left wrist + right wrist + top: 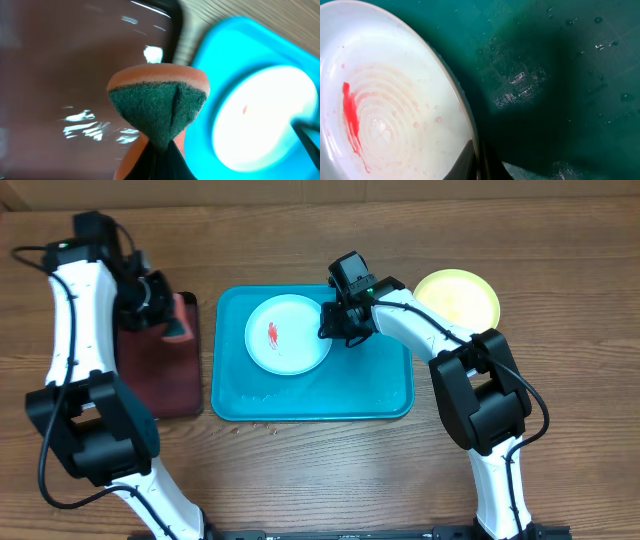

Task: Clean dirty plates on tray and stack at the side
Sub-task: 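Lift the sponge from the water tray and carry it onto the white plate, then scrub the white plate with the sponge while the right gripper holds it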

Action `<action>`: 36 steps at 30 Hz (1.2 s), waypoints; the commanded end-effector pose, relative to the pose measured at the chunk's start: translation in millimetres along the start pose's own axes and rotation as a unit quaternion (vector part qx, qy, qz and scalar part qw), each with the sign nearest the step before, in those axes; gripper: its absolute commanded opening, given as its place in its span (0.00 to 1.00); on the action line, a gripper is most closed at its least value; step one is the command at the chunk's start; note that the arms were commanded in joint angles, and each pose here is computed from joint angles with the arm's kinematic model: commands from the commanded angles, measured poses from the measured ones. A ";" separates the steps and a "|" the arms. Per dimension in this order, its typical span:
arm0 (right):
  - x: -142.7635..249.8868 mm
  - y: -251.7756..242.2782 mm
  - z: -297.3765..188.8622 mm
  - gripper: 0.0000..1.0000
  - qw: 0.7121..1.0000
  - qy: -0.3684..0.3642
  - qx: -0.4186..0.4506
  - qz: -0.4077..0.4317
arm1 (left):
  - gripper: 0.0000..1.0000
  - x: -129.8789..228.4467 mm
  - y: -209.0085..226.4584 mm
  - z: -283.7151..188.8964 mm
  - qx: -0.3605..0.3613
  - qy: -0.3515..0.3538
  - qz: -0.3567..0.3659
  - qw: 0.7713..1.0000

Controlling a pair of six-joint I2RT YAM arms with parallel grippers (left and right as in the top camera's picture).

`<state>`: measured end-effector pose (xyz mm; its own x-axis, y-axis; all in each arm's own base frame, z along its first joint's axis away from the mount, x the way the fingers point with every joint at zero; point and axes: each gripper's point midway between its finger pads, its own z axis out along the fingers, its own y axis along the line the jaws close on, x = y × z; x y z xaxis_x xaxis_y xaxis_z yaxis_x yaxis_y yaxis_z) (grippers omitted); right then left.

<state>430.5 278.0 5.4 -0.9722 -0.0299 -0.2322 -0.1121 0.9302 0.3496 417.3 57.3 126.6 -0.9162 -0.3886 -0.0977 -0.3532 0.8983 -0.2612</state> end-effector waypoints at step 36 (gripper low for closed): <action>21.1 -28.0 23.7 0.06 0.998 0.029 0.055 0.009 | 0.04 70.6 -134.7 156.6 -0.108 0.063 0.171 0.977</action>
<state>430.3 276.7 5.3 -0.9726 -0.0278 -0.2310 -0.1074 0.9344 0.3397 435.7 -148.9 21.8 -0.9985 -0.0193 -0.0518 -0.0104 0.9860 -0.1664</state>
